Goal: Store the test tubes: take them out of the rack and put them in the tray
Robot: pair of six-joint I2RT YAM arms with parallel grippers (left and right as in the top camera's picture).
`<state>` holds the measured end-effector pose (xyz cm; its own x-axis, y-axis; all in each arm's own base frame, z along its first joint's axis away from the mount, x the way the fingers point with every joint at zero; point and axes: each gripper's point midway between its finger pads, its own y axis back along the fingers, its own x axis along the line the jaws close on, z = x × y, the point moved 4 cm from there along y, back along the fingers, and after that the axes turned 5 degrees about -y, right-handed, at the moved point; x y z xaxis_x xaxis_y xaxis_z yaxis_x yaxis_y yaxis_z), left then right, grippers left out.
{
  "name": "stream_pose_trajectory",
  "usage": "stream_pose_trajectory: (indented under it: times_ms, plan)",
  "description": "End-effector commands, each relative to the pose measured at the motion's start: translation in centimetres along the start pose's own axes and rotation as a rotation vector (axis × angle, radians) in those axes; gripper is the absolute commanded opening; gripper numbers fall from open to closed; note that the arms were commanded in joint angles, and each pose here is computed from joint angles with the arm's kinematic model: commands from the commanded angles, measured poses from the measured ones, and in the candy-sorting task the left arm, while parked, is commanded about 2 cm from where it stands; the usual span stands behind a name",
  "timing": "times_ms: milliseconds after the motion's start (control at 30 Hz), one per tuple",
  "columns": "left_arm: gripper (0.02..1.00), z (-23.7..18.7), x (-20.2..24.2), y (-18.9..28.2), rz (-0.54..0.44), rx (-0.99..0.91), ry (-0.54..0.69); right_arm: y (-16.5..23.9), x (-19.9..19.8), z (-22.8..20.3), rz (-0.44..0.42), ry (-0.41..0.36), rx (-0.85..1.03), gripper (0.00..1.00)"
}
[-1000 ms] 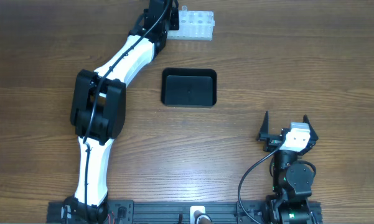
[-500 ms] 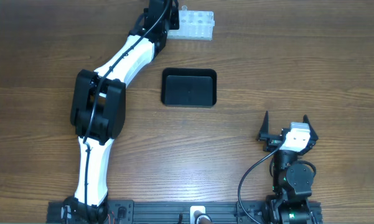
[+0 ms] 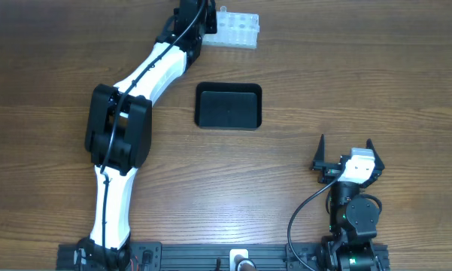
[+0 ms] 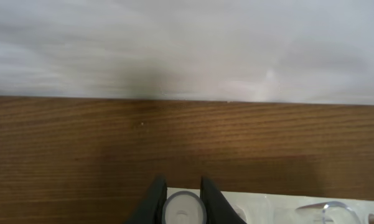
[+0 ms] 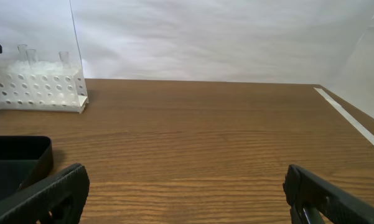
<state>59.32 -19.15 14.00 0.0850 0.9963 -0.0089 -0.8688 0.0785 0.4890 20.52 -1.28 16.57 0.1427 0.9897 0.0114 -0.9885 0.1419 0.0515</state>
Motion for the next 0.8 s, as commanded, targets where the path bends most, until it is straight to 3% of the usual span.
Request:
stream_pose_trajectory:
  times_ms: [33,367,500,633,800]
  plan:
    - [0.104,4.3,-0.3,2.3,-0.025,-0.089,0.036,0.0,-0.3,-0.1,-0.017,0.004,0.000,0.993]
    - [0.095,16.8,1.0,14.4,-0.050,-0.366,0.070,0.0,-0.3,-0.1,-0.017,0.004,0.000,0.991]
    - [0.088,19.9,1.8,19.7,-0.059,-0.428,0.084,0.0,-0.3,-0.1,-0.017,0.004,0.000,0.991]
    - [0.080,18.6,1.7,21.8,-0.059,-0.326,0.055,0.0,-0.3,-0.1,-0.017,0.004,0.000,0.991]
    - [0.060,11.7,-0.4,21.3,-0.066,-0.009,0.029,0.0,-0.3,-0.1,-0.017,0.004,0.000,0.993]
